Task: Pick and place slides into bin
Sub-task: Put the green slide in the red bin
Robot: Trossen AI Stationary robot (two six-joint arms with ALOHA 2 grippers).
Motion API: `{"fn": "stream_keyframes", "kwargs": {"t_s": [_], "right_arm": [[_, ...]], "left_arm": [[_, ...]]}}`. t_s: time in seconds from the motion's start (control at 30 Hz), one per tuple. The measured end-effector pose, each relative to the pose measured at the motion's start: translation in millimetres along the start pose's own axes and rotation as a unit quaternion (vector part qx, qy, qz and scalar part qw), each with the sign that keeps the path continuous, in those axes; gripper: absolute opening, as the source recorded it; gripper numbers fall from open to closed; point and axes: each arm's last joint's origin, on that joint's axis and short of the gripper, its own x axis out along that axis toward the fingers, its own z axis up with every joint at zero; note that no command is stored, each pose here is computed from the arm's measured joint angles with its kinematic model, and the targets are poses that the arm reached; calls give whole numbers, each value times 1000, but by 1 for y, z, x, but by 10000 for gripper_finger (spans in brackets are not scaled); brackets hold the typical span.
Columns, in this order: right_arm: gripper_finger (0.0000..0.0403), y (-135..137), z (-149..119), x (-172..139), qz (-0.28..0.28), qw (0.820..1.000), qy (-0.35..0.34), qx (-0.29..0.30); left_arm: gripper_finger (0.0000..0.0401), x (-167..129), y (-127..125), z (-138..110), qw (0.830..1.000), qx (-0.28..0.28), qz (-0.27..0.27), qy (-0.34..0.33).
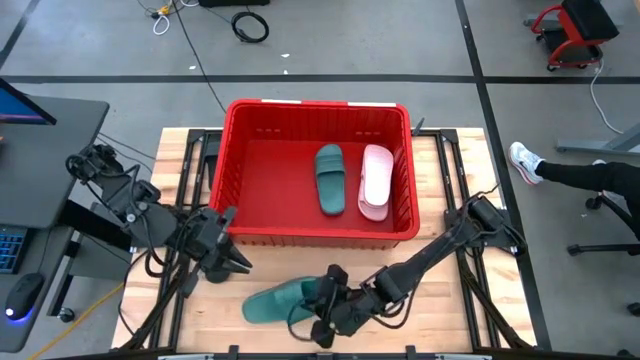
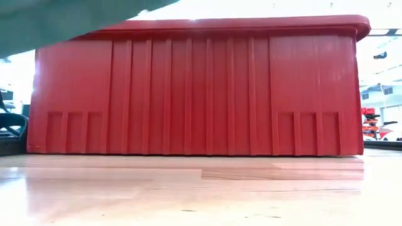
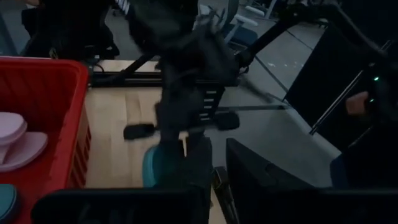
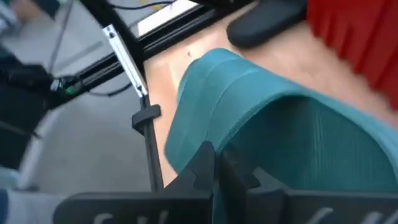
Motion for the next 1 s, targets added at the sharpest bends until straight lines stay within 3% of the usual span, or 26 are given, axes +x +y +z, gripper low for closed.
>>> {"fn": "stream_keyframes", "kwargs": {"t_s": [0.13,0.27,0.4,0.53,0.77,1.0], "right_arm": [[7,10,31,-23,-39,997,9,-59],[8,18,63,-50,-68,991,-8,-112],[7,24,91,-71,-65,986,-27,-153],[8,26,112,-84,-54,980,-52,-187],[7,21,128,-88,-57,973,-65,-215],[9,21,129,-87,-42,972,-57,-224]], "left_arm": [[85,-2,5,0,1000,-15,12,6],[126,-3,9,-10,997,-44,32,57],[171,-4,13,-22,989,-72,60,117],[205,-4,14,-24,987,-75,66,126],[231,12,14,-30,984,-36,101,139],[232,24,24,-34,975,-32,149,163]]}}
